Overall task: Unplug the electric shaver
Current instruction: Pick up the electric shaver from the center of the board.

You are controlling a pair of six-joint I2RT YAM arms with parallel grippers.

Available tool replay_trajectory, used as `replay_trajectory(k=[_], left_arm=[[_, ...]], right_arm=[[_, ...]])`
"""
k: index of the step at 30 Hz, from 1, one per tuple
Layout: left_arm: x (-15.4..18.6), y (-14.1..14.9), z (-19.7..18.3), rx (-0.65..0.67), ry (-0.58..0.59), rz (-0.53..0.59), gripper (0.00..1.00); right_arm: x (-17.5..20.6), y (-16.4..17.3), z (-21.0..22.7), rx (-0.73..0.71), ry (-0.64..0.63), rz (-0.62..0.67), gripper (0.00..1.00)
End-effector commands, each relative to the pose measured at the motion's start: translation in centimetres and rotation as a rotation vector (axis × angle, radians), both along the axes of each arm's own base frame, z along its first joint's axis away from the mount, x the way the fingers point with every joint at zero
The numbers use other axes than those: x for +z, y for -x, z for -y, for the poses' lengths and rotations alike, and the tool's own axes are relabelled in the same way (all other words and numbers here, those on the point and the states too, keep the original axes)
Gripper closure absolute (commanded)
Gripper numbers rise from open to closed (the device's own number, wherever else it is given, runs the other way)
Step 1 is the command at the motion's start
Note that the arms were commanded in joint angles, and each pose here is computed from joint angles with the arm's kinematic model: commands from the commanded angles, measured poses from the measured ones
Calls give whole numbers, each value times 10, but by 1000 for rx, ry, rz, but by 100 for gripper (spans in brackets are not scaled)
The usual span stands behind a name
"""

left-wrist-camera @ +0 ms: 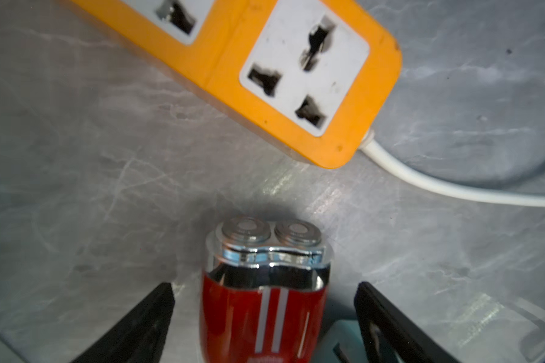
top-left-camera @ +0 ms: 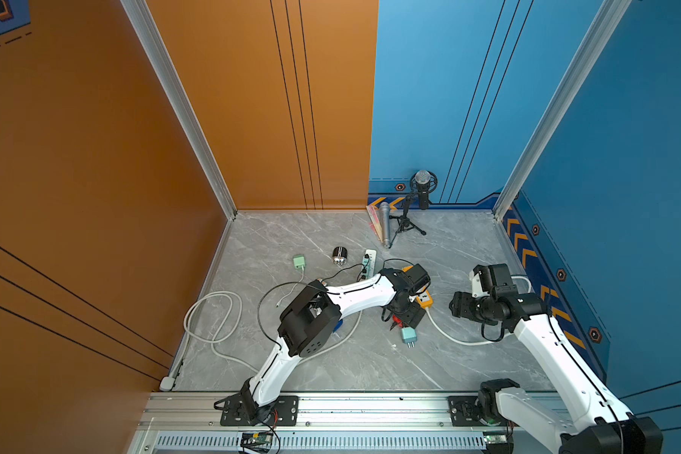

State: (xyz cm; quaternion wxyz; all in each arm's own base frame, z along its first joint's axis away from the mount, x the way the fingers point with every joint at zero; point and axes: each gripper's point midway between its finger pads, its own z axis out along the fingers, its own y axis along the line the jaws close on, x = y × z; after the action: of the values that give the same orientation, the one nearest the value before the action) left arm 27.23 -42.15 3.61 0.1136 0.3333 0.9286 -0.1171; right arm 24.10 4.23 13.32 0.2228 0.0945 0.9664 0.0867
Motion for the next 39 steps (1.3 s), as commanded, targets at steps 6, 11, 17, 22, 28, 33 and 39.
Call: replay_trajectory(k=[6,11,17,22,28,33,39], left_arm=[[-13,-6,-2,-13,-72,34,13],[-21,-8,-8,0,-99,34,27],[-10,-15,-8,28,-78,45,40],[17,-25,-8,103,-9,45,43],[60,-36,-1,190,114,42,44],[77,-36,4,268,181,-2,45],[93,-39,0,326,201,32,45]], right_arm=[[-7,3,0,-14,-12,-18,27],[-11,-1,-1,-13,-20,-26,27],[-15,-6,-10,-24,-70,-25,28],[-23,-3,-32,-2,-138,-20,30],[-39,6,-63,29,-244,-2,32],[-41,6,-78,33,-334,57,35],[-25,-4,-95,53,-451,127,40]])
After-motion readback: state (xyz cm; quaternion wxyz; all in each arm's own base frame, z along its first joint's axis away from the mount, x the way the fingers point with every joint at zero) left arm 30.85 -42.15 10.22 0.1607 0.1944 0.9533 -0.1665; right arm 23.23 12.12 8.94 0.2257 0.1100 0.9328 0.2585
